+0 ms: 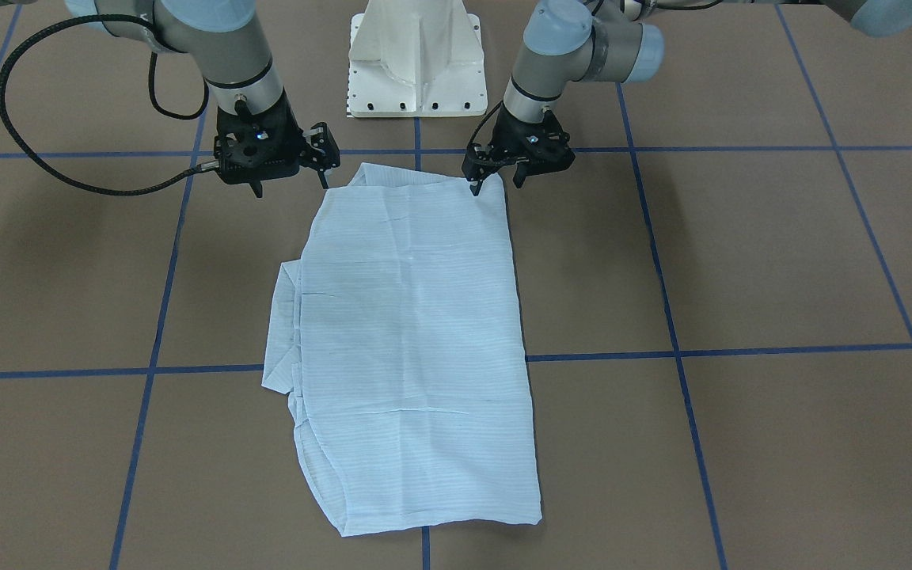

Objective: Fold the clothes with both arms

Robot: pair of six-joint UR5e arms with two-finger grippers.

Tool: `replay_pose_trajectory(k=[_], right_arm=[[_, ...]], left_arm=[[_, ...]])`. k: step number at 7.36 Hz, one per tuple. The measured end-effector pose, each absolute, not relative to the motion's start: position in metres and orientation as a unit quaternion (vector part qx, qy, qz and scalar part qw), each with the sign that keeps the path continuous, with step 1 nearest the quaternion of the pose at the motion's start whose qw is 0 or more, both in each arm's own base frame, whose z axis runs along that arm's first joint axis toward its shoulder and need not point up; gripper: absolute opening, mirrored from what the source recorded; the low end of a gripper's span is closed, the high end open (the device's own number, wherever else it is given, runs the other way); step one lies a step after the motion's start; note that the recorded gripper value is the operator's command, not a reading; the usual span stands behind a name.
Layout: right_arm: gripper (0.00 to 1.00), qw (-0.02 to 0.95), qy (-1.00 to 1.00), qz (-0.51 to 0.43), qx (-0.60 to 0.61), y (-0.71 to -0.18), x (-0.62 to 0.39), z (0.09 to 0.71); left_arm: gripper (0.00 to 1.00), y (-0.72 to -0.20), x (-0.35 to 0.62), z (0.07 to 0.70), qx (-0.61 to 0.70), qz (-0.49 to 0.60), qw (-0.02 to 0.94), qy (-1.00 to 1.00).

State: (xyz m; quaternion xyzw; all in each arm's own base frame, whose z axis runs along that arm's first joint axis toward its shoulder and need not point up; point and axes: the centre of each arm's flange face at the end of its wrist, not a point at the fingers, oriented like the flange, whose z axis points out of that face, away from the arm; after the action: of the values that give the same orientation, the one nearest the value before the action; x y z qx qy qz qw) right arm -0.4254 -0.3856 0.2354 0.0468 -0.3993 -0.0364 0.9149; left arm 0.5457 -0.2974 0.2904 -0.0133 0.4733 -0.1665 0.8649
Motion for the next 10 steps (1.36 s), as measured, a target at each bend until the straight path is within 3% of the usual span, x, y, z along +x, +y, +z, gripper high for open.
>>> replay_pose_trajectory(k=[3, 6, 7, 9, 10], right_arm=[[1.0, 0.914, -0.4, -0.036, 0.046, -0.386, -0.425, 0.235], [1.0, 0.914, -0.402, -0.037, 0.047, -0.385, -0.424, 0.233], [1.0, 0.913, -0.402, -0.037, 0.047, -0.385, -0.423, 0.233], [1.0, 0.913, -0.403, -0.037, 0.047, -0.385, -0.423, 0.233], [1.0, 0.914, -0.402, -0.037, 0.047, -0.385, -0.423, 0.233]], left_arm=[[0.75, -0.294, 0.549, 0.289, -0.015, -0.163, 0.865, 0.474], [0.59, -0.289, 0.552, 0.288, -0.018, -0.159, 0.866, 0.474], [0.48, -0.288, 0.552, 0.288, -0.019, -0.159, 0.866, 0.474], [0.07, -0.287, 0.552, 0.288, -0.019, -0.158, 0.866, 0.475], [0.0, -0.287, 0.551, 0.286, -0.02, -0.157, 0.866, 0.475]])
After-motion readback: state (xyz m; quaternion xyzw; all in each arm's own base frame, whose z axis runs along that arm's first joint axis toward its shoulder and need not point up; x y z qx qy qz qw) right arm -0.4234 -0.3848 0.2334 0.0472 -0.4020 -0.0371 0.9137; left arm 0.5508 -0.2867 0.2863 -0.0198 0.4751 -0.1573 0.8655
